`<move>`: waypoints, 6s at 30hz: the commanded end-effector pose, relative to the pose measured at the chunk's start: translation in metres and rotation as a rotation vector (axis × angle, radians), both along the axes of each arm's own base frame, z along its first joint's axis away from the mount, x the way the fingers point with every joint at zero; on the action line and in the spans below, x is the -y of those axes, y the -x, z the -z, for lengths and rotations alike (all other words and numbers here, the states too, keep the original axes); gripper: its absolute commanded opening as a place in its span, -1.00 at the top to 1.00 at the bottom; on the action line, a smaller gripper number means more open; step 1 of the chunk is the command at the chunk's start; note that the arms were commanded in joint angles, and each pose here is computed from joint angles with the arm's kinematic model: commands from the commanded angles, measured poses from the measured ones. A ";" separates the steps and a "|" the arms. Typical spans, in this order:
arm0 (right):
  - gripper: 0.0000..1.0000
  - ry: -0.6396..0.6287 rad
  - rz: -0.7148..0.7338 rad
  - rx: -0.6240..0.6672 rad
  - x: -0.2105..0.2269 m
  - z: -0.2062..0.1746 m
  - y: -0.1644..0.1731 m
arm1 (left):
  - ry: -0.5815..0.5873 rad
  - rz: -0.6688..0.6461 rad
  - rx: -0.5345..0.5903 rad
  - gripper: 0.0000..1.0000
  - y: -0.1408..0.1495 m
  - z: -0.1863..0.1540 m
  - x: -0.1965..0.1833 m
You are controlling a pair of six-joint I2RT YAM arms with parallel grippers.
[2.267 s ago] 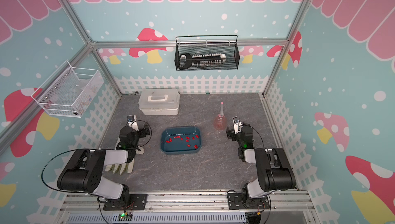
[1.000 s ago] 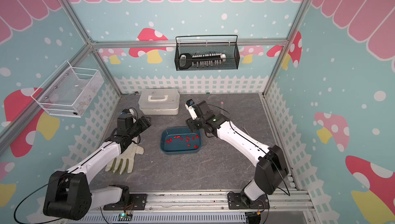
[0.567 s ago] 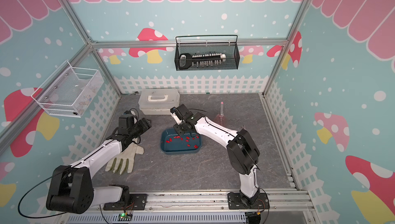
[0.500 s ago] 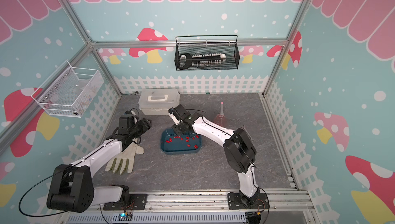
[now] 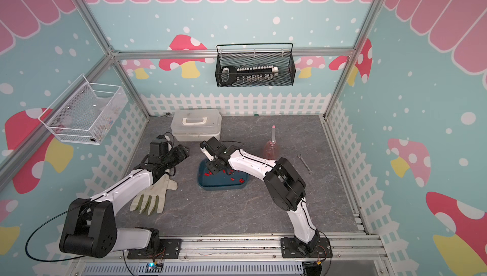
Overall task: Take the screw protection sleeves out of the storage box
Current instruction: Pick up the screw protection sleeve from the storage box, then place the screw protection sleeve at the center of the board.
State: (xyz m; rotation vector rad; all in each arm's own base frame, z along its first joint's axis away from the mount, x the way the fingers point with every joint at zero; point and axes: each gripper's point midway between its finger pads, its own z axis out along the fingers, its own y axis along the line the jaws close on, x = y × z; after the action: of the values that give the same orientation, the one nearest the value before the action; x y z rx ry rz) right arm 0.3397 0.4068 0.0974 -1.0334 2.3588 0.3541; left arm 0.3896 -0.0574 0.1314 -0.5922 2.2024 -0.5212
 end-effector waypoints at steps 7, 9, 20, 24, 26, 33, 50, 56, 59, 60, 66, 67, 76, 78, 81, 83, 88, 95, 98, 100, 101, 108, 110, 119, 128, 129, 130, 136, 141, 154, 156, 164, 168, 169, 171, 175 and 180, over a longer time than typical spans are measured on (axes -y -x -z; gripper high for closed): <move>0.26 -0.035 0.002 -0.060 -0.018 0.029 -0.003 | -0.025 0.005 0.035 -0.37 -0.004 -0.013 0.001; 0.28 -0.030 0.015 -0.068 -0.016 0.033 -0.003 | -0.025 0.007 0.030 -0.37 -0.005 -0.011 0.002; 0.35 0.005 0.054 -0.080 -0.017 0.051 0.002 | -0.036 0.010 0.030 -0.38 -0.005 -0.011 0.004; 0.40 0.021 0.063 -0.071 -0.016 0.054 0.002 | -0.035 0.013 0.029 -0.38 -0.005 -0.011 0.004; 0.42 0.024 0.068 -0.066 -0.016 0.054 0.001 | -0.034 0.016 0.031 -0.38 -0.006 -0.012 0.005; 0.44 0.028 0.053 -0.074 -0.025 0.058 0.003 | -0.035 0.016 0.030 -0.38 -0.006 -0.012 0.005; 0.47 0.077 0.052 -0.077 -0.025 0.071 -0.002 | -0.032 0.021 0.023 -0.38 -0.007 -0.005 0.006; 0.49 0.095 0.055 -0.092 -0.025 0.078 -0.002 | -0.033 0.022 0.021 -0.38 -0.008 -0.005 0.006; 0.51 0.116 0.063 -0.103 -0.024 0.082 -0.003 | -0.032 0.021 0.021 -0.38 -0.007 -0.005 0.006; 0.52 0.122 0.063 -0.107 -0.024 0.084 -0.003 | -0.032 0.021 0.021 -0.38 -0.007 -0.005 0.006; 0.60 0.128 0.066 -0.109 -0.023 0.085 -0.004 | -0.032 0.020 0.020 -0.38 -0.007 -0.004 0.006; 0.62 0.127 0.065 -0.106 -0.023 0.085 -0.005 | -0.032 0.020 0.021 -0.38 -0.008 -0.005 0.006; 0.68 0.052 0.061 -0.086 -0.034 0.056 -0.008 | -0.034 0.018 0.020 -0.38 -0.008 -0.005 0.005; 0.68 0.025 0.064 -0.071 -0.037 0.043 -0.010 | -0.033 0.016 0.021 -0.38 -0.008 -0.005 0.004; 0.69 -0.011 0.069 -0.050 -0.040 0.022 -0.012 | -0.031 0.016 0.020 -0.38 -0.008 -0.005 0.004; 0.70 -0.033 0.073 -0.037 -0.040 0.007 -0.012 | -0.033 0.018 0.020 -0.38 -0.009 -0.005 0.004; 0.71 -0.069 0.085 -0.029 -0.034 -0.020 -0.006 | -0.032 0.023 0.022 -0.38 -0.009 -0.006 0.005; 0.72 -0.137 0.104 0.012 -0.017 -0.070 0.001 | -0.031 0.024 0.030 -0.38 -0.008 -0.008 0.004; 0.71 -0.167 0.126 0.027 0.002 -0.091 0.002 | -0.030 0.026 0.030 -0.38 -0.008 -0.008 0.005; 0.71 -0.194 0.155 0.039 0.022 -0.108 0.002 | -0.030 0.026 0.029 -0.37 -0.007 -0.007 0.005; 0.70 -0.196 0.170 0.038 0.032 -0.109 0.001 | -0.030 0.026 0.032 -0.37 -0.007 -0.009 0.005; 0.69 -0.177 0.296 0.046 0.108 -0.097 -0.003 | -0.028 0.029 0.025 -0.36 -0.007 -0.006 0.005; 0.69 -0.163 0.329 0.040 0.126 -0.087 -0.004 | -0.029 0.026 0.025 -0.36 -0.007 -0.006 0.005; 0.69 -0.070 0.435 0.049 0.185 -0.050 -0.011 | -0.028 0.028 0.019 -0.32 -0.008 -0.005 0.005; 0.68 -0.023 0.502 -0.007 0.215 -0.009 -0.013 | -0.032 0.047 0.029 -0.30 -0.009 -0.008 0.009; 0.68 -0.016 0.508 -0.015 0.217 -0.003 -0.014 | -0.041 0.059 0.037 -0.30 -0.008 -0.010 0.012; 0.68 -0.012 0.510 -0.022 0.218 0.001 -0.015 | -0.054 0.071 0.043 -0.30 -0.008 -0.014 0.014; 0.68 0.007 0.529 -0.065 0.224 0.022 -0.019 | -0.174 0.149 -0.069 -0.30 0.003 -0.014 0.012; 0.68 0.010 0.538 -0.093 0.227 0.034 -0.023 | -0.138 0.213 -0.126 -0.30 0.000 0.001 0.026; 0.66 0.039 0.537 -0.179 0.225 0.072 -0.021 | -0.067 0.297 -0.159 -0.30 -0.001 0.007 0.047; 0.66 0.043 0.537 -0.185 0.225 0.074 -0.021 | -0.071 0.297 -0.156 -0.30 -0.001 0.005 0.047; 0.64 0.062 0.542 -0.197 0.227 0.082 -0.020 | -0.065 0.311 -0.163 -0.29 -0.001 0.007 0.050; 0.56 0.070 0.544 -0.200 0.229 0.083 -0.019 | -0.065 0.313 -0.162 -0.29 -0.001 0.007 0.050; 0.54 0.073 0.544 -0.201 0.229 0.083 -0.018 | -0.065 0.313 -0.162 -0.28 -0.001 0.007 0.050; 0.50 0.077 0.541 -0.202 0.229 0.082 -0.018 | -0.063 0.317 -0.159 -0.29 -0.001 0.006 0.051; 0.42 0.070 0.540 -0.197 0.229 0.075 -0.018 | -0.060 0.329 -0.160 -0.28 -0.001 0.007 0.054; 0.27 0.034 0.532 -0.170 0.226 0.052 -0.018 | -0.063 0.329 -0.185 -0.28 0.001 0.006 0.054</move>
State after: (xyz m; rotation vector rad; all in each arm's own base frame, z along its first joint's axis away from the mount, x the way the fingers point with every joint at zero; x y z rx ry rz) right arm 0.3571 0.1810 0.0238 -0.3713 2.7087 0.1877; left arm 0.3858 -0.1069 0.1178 -0.2846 2.4891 -0.5767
